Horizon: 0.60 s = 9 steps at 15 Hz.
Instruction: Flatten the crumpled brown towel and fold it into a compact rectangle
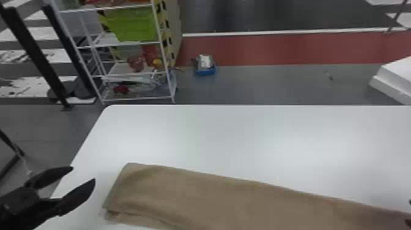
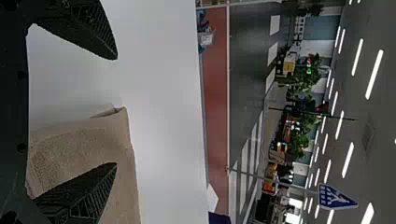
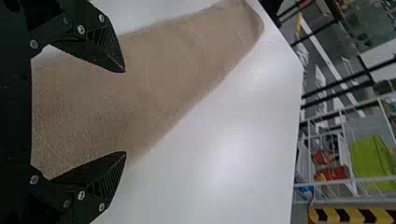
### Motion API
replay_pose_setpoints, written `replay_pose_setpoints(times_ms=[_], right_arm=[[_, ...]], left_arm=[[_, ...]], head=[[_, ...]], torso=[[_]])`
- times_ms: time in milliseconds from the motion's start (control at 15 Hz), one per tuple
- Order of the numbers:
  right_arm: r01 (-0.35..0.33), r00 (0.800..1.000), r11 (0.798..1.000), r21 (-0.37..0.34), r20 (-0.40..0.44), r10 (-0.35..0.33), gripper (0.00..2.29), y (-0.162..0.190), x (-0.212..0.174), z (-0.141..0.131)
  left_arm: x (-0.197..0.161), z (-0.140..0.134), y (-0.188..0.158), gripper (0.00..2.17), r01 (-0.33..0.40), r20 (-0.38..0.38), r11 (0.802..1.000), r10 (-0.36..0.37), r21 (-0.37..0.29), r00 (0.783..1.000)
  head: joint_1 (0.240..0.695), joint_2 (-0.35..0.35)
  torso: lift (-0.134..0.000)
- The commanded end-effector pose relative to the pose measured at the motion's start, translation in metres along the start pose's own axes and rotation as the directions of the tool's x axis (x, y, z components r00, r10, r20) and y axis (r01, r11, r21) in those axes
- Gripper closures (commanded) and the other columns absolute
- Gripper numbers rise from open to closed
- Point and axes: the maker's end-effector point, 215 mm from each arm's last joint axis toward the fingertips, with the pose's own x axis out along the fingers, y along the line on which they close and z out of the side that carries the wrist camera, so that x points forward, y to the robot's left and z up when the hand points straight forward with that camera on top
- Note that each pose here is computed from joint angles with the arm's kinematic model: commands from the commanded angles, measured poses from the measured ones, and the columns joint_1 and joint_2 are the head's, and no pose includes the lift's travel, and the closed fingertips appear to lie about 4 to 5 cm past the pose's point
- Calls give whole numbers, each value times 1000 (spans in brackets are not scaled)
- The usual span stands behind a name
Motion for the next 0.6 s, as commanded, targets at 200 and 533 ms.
replay_pose_setpoints(times_ms=[200, 533], right_arm=[[291, 953, 947, 138, 47, -300, 296, -98, -9, -17], [328, 939, 934, 143, 56, -339, 269, -113, -16, -19]], left_arm=[[15, -22, -26, 151, 62, -38, 992, -67, -109, 997], [12, -77, -52, 245, 16, -226, 951, -89, -309, 970]], head=[[695, -57], [695, -168]], torso=[[-124], [-124]])
